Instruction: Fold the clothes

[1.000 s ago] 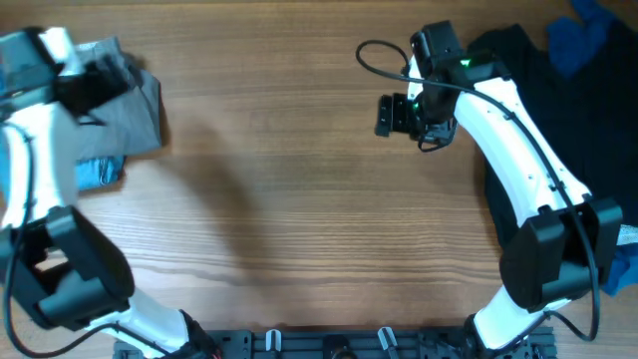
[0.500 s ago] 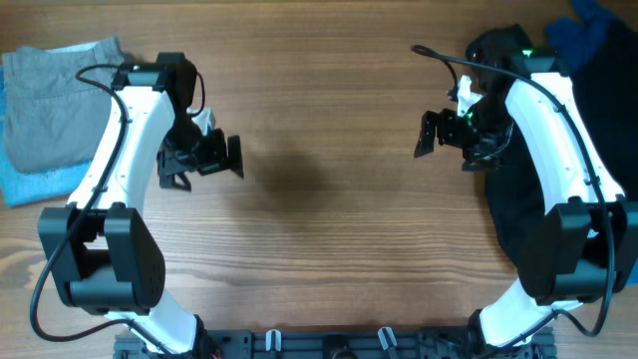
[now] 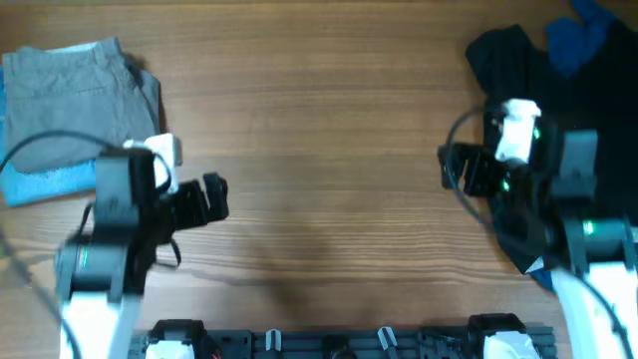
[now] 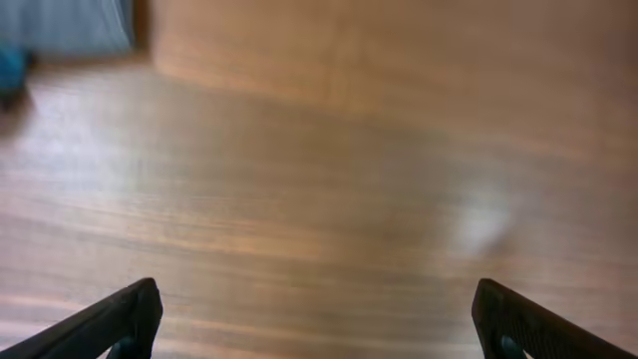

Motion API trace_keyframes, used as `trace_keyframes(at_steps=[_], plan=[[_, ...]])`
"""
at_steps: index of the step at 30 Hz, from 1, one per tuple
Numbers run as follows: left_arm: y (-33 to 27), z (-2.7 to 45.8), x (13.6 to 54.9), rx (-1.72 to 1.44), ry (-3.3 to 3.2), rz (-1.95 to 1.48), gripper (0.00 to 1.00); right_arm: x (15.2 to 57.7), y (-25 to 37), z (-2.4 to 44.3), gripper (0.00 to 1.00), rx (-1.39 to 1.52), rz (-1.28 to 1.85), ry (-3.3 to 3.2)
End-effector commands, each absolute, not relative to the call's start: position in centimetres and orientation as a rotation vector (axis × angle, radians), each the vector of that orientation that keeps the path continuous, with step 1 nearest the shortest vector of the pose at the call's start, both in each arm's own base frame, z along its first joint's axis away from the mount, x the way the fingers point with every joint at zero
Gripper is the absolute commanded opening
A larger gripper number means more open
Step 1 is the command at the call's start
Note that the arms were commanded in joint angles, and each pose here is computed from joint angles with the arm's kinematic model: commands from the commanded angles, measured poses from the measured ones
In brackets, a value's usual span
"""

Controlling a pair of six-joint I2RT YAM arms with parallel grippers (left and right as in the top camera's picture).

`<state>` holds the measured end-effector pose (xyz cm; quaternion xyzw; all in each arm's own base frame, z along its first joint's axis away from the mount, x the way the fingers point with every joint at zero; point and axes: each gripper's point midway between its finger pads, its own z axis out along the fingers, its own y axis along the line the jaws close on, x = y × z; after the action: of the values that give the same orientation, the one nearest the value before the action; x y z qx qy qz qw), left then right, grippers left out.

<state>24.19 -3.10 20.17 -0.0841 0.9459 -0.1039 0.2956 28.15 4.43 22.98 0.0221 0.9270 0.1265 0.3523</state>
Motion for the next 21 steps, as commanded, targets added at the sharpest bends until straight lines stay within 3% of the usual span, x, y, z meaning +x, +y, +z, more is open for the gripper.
trace_keyframes(at_steps=[1,7,21], plan=[[-2.8,22.9,23.3,-0.233,2.343,-0.287,1.00,26.7,3.5,22.2,1.00,0.114,0.273,2.397],[-2.8,25.4,21.7,-0.212,2.223,-0.299,1.00,27.0,3.5,21.5,1.00,0.117,0.271,2.424],[-2.8,25.3,21.7,-0.213,2.225,-0.298,1.00,28.9,3.5,15.1,1.00,0.154,0.257,2.664]])
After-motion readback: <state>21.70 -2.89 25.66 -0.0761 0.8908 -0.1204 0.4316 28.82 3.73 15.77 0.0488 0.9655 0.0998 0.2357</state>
